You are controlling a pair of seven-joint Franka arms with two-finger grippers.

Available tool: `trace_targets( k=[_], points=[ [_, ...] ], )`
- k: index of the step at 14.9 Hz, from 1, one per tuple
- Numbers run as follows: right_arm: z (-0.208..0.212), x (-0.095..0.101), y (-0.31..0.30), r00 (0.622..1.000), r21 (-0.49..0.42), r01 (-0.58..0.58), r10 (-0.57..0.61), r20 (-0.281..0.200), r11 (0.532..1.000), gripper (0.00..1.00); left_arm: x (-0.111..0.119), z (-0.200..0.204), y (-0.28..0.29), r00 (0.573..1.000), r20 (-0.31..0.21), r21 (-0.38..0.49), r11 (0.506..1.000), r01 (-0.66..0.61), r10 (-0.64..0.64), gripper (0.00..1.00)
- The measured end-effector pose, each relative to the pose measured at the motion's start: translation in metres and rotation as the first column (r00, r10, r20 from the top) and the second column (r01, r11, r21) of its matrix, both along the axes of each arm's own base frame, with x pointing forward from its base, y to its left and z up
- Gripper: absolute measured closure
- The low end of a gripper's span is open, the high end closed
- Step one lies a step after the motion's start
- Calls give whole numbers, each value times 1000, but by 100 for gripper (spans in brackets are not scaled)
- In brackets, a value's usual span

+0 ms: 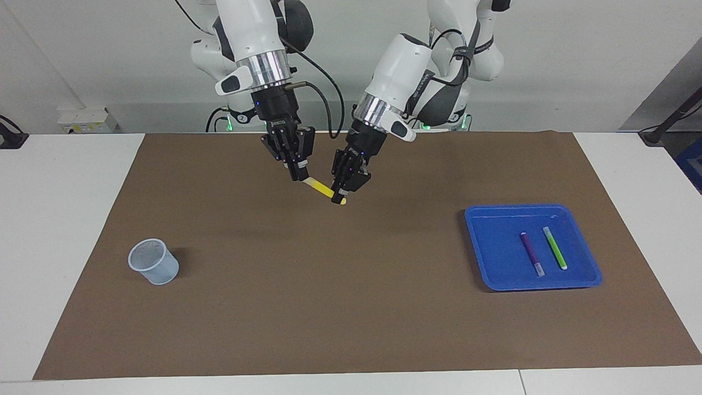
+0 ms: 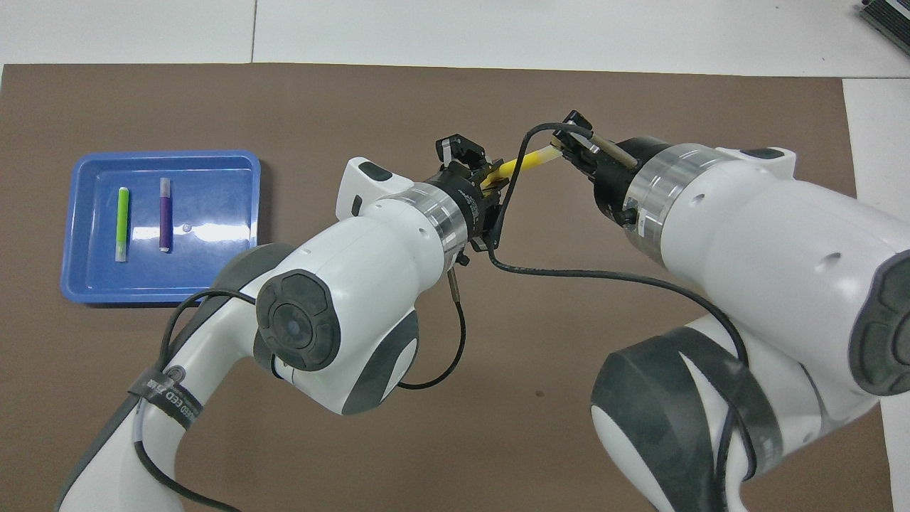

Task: Right arm passes pens to left for tray arrangement
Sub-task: 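Carry the yellow pen to the tray while the right gripper withdraws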

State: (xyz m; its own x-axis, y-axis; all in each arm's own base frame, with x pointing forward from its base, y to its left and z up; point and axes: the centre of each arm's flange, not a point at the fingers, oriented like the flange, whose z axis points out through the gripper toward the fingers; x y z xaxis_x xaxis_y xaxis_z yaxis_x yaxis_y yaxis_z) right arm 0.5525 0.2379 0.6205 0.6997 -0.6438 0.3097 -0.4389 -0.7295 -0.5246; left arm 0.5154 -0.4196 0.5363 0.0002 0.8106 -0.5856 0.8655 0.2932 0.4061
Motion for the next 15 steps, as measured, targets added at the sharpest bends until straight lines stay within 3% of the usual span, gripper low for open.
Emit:
trace_targets(
  k=[3,4,11,15],
  points=[
    [-2,-2,-1,1000,-20,-9,9,-24,1000,80,1,-2,0,1000,-1,2,1000,0,0,81],
    [-2,-3,-1,1000,-23,-10,10,-26,1000,74,0,-2,0,1000,0,3,1000,3,-3,81],
    [1,-6,-4,999,-43,-13,11,-49,999,1,1,-8,1,998,3,72,995,68,-68,81],
    [2,-3,-31,992,-146,-98,86,-91,984,0,9,-20,16,989,-26,175,973,148,-146,81]
  ],
)
